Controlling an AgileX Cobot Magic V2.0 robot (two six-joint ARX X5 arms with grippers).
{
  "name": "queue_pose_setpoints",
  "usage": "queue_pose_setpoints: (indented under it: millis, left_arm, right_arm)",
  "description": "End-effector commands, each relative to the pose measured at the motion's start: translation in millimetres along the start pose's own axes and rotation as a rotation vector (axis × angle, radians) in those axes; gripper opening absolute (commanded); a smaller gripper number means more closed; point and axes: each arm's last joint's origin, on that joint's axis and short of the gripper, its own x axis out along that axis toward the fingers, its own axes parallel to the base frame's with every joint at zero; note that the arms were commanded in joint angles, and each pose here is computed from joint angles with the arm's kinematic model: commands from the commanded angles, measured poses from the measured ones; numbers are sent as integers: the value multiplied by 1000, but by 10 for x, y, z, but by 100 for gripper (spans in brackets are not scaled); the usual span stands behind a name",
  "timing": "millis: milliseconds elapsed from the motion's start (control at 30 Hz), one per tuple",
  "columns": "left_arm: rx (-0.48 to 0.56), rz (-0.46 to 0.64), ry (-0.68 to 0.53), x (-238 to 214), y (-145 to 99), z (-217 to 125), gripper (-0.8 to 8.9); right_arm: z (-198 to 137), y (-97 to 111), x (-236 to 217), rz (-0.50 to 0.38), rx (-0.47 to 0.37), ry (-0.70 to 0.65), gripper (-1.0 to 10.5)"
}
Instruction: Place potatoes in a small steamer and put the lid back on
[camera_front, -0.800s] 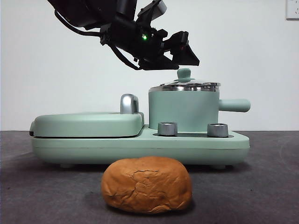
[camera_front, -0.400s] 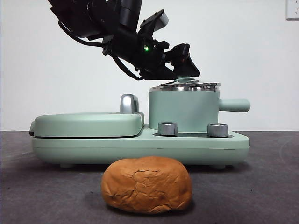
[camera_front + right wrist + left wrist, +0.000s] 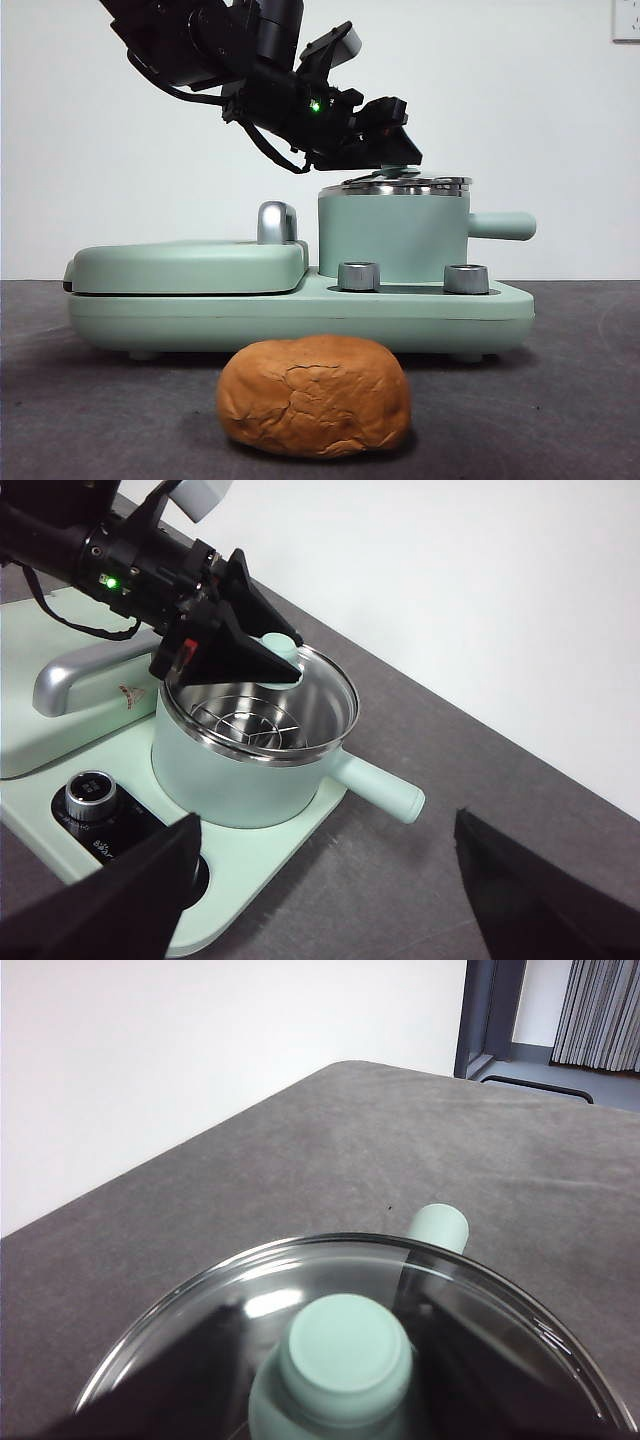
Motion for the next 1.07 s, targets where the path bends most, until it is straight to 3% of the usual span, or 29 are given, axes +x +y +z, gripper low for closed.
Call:
queue_pose_setpoints:
  millis: [33, 567, 767, 1067]
  left_arm:
    - [5, 0, -6, 71, -5, -2, 172]
    - [1, -2, 10, 71, -7, -18, 180]
    - [-4, -5, 26, 71, -11, -34, 18]
    - [14, 0, -30, 40, -18, 82, 15]
  right_arm:
    - [38, -8, -9, -5, 13, -12, 401]
    - [38, -8, -9, -5, 13, -12, 401]
    - [38, -8, -9, -5, 13, -12, 401]
    - [29, -4, -9, -1, 16, -3, 401]
